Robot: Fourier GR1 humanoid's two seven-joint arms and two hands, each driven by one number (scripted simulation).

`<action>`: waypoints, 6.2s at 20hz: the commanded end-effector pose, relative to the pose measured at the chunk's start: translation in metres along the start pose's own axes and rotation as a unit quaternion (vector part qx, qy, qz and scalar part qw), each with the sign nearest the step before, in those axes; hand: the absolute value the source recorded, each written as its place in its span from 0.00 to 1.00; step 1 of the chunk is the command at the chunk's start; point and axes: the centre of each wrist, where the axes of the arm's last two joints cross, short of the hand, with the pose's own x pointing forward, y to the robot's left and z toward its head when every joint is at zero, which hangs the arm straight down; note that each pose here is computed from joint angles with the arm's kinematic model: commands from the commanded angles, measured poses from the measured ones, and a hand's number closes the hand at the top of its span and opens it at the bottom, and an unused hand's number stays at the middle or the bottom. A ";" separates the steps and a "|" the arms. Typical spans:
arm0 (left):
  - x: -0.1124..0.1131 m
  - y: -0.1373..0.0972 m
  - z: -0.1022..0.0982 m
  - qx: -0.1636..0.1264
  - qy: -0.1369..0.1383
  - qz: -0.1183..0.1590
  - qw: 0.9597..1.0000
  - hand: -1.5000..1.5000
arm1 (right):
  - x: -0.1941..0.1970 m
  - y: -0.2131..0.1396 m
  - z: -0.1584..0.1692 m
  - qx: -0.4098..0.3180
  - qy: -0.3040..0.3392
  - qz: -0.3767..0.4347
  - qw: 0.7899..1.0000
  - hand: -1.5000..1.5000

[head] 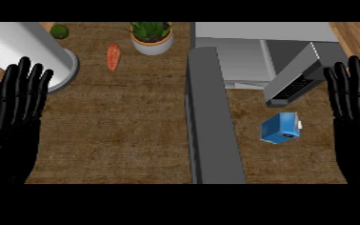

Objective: Pick up the milk, place it into the microwave and close the microwave

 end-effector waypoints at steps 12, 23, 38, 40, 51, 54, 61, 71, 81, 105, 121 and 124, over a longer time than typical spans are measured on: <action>-0.014 0.017 0.032 0.067 0.061 0.056 0.994 0.00 | 0.040 0.011 -0.003 0.091 0.029 -0.035 0.995 0.00; 0.019 0.031 0.065 0.063 0.053 0.047 0.996 0.00 | 0.040 0.006 0.017 0.037 0.066 0.019 0.997 0.00; 0.016 0.053 0.100 0.060 0.061 0.053 0.995 0.00 | -0.052 -0.004 0.060 0.009 0.123 0.015 0.992 0.00; 0.022 0.064 0.099 0.066 0.057 0.054 0.995 0.00 | -0.057 -0.030 0.058 -0.013 0.129 0.018 0.991 0.00; 0.051 0.074 0.107 0.060 0.064 0.063 0.994 0.00 | -0.121 -0.043 0.064 -0.041 0.168 0.054 0.983 0.00; 0.034 0.077 0.114 0.058 0.064 0.051 0.995 0.00 | -0.150 -0.071 0.098 -0.039 0.168 0.054 0.984 0.00; 0.028 0.074 0.123 0.062 0.065 0.052 0.995 0.00 | -0.168 -0.081 0.101 -0.032 0.175 0.042 0.983 0.00; 0.046 0.073 0.117 0.059 0.058 0.049 0.995 0.00 | -0.211 -0.066 0.104 -0.038 0.173 0.057 0.983 0.00; 0.052 0.084 0.116 0.058 0.060 0.050 0.995 0.00 | -0.237 -0.097 0.104 0.002 0.175 0.064 0.982 1.00; 0.049 0.092 0.118 0.055 0.056 0.063 0.995 0.00 | -0.261 -0.029 0.061 0.075 0.073 -0.031 0.994 1.00; 0.026 0.102 0.120 0.065 0.071 0.061 0.993 0.00 | -0.216 0.048 -0.035 0.077 0.039 0.008 0.996 1.00; 0.044 0.099 0.141 0.069 0.073 0.059 0.993 0.00 | -0.198 0.061 -0.055 0.071 0.037 0.039 0.996 1.00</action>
